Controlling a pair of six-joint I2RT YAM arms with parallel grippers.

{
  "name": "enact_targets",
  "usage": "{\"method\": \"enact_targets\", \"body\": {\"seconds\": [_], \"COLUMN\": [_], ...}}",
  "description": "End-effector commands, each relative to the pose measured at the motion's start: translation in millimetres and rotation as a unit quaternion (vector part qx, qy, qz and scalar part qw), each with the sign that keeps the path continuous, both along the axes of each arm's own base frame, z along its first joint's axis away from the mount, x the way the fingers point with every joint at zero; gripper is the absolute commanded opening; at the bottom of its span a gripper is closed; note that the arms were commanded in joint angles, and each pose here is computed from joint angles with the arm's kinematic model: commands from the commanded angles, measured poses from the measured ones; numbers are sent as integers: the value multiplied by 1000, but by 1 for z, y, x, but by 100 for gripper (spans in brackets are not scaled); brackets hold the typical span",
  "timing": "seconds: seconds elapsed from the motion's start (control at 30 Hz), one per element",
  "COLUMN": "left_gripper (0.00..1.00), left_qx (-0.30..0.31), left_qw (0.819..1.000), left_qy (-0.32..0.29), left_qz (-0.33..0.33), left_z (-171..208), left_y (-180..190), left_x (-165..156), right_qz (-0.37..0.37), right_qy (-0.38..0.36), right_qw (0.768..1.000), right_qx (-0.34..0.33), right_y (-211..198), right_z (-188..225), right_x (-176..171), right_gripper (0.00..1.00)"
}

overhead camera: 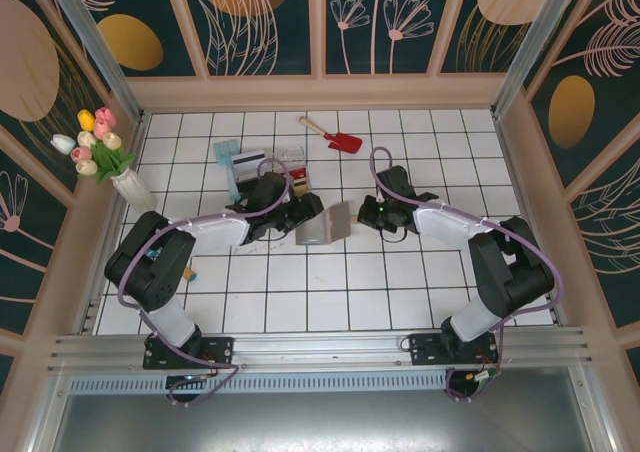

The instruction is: Take the credit cards out of the card holder

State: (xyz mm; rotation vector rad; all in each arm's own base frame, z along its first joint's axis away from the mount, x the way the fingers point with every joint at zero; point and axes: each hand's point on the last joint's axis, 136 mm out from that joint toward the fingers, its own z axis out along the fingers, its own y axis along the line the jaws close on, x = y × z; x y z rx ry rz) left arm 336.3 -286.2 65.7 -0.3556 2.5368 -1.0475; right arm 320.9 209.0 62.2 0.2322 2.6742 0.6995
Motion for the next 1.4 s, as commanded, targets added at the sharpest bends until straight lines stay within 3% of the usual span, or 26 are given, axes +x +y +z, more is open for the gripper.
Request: {"method": "enact_targets", "body": {"seconds": [0.0,0.4,0.7,1.37], "left_gripper": [70,70,67,65], "left_qx": [29,54,-14,-65], "left_qw": [999,998,999,992], "left_qy": [26,31,7,-18], "left_qz": [-14,-12,-48,-102], "left_z": [-17,-25,-3,14], "left_y": [0,4,-19,-49], "left_x": [-8,-7,-10,-18], "right_qz": [3,3,5,1], "right_qy": [3,13,17,18], "right_qw": [1000,1000,1000,1000], "right_qx": [-12,-15,-13,-13], "right_y": [-4,-3,-2,-2], "right_z": [-7,-13,-16,-15], "right_x": [3,4,5,5], "right_gripper": [3,3,3,3]}}
